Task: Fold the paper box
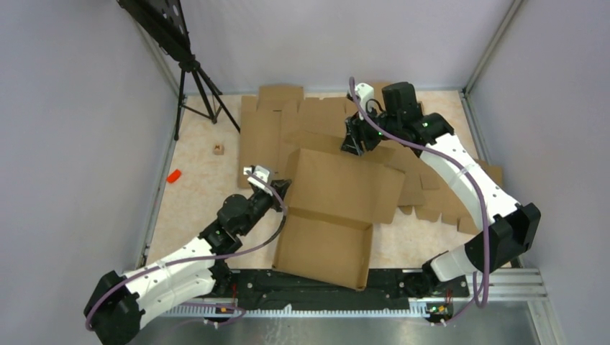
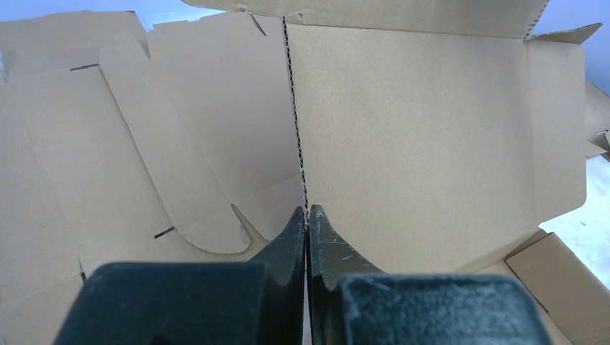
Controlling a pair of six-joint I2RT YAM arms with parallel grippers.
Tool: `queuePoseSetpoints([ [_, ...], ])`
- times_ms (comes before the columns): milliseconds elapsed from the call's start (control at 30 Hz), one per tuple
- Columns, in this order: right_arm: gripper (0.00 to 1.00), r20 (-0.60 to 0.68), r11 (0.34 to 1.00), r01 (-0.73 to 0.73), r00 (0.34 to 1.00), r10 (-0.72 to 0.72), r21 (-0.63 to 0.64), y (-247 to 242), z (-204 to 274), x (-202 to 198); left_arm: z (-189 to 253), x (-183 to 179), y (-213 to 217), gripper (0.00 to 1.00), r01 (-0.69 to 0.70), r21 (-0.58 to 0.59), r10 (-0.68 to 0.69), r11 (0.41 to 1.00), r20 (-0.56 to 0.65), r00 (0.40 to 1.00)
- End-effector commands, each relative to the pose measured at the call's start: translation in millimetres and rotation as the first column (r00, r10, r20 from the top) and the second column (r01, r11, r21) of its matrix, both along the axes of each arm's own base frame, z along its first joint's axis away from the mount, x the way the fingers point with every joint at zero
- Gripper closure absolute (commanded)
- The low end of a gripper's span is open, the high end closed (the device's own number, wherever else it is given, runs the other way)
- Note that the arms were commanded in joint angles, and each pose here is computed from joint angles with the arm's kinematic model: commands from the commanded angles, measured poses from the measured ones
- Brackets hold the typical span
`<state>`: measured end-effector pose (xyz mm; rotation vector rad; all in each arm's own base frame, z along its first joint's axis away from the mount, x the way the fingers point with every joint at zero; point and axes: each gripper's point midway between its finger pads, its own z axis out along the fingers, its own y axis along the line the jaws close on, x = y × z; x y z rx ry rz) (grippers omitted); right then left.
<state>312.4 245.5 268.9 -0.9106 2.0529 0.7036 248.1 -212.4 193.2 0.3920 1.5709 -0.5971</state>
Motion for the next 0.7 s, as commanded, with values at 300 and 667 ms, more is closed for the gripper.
queuePoseSetpoints([
  [300,1.0,0.053,0.999,0.019,0.998,-0.021,0.037,-6,39,-14,30,-2,-3,0.89,0.001,-0.112,0.005,0.994,0.055,0.998],
  [667,1.0,0.139,0.992,0.012,0.99,-0.029,0.123,-13,93,-37,16,0,-2,0.52,-0.039,-0.071,0.033,0.997,-0.089,0.995],
])
